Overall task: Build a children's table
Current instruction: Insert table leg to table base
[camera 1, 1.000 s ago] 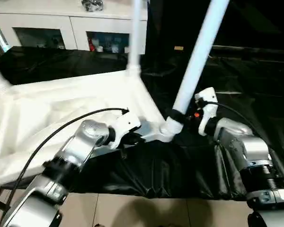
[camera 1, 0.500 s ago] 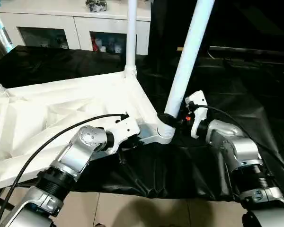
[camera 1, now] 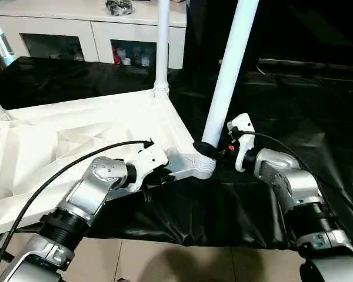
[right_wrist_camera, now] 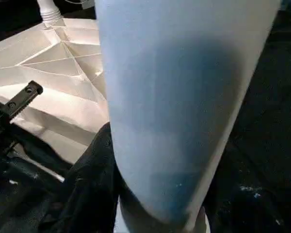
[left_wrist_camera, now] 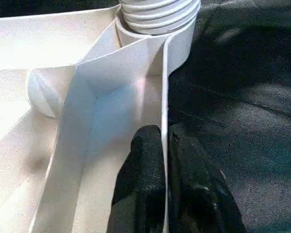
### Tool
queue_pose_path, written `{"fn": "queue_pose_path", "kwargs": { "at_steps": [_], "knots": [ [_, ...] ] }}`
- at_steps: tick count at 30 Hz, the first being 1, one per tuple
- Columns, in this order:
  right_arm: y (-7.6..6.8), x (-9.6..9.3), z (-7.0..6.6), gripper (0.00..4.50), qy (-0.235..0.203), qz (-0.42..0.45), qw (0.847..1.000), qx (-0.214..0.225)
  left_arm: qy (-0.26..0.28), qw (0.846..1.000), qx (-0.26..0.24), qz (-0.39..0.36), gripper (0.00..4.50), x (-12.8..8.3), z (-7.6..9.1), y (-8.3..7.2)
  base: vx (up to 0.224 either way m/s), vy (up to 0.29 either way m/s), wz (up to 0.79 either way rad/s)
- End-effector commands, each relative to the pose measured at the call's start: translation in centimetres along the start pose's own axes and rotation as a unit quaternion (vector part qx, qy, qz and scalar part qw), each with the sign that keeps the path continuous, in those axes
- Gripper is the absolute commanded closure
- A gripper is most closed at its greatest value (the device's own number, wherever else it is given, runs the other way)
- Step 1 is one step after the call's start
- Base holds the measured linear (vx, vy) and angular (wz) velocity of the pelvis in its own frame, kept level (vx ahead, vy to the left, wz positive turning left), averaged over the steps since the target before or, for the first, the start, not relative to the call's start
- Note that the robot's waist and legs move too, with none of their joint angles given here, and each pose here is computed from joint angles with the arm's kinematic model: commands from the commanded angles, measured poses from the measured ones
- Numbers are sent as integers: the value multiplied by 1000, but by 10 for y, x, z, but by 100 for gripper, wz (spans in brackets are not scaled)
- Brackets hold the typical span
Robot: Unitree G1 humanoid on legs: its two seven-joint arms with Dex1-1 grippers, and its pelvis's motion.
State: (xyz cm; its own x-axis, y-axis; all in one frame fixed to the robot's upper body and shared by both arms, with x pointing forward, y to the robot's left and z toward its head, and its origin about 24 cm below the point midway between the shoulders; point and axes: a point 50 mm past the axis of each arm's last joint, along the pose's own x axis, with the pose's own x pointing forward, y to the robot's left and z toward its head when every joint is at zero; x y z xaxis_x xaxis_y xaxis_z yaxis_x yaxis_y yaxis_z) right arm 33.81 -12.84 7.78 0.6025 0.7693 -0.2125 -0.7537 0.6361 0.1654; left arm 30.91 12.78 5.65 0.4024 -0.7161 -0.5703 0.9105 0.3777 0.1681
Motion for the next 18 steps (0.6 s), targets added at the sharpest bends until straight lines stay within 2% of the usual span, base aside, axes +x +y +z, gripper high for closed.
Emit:
{"fn": "queue_pose_path", "kwargs": {
  "at_steps": [1,3,9,18],
  "knots": [
    [1,3,5,261,-4,4,1000,-14,19,1000,-16,8,436,-3,-11,2,0,0,0],
    [0,3,5,261,-4,3,1000,-15,22,1000,-16,3,449,-2,-13,0,0,0,0],
    [-1,7,5,261,0,0,1000,-15,0,1000,-31,-3,450,-2,-11,-1,0,0,0],
    [-5,9,-4,261,23,0,1000,0,-19,999,-36,-9,450,-5,-9,-4,0,0,0]
  ]
}}
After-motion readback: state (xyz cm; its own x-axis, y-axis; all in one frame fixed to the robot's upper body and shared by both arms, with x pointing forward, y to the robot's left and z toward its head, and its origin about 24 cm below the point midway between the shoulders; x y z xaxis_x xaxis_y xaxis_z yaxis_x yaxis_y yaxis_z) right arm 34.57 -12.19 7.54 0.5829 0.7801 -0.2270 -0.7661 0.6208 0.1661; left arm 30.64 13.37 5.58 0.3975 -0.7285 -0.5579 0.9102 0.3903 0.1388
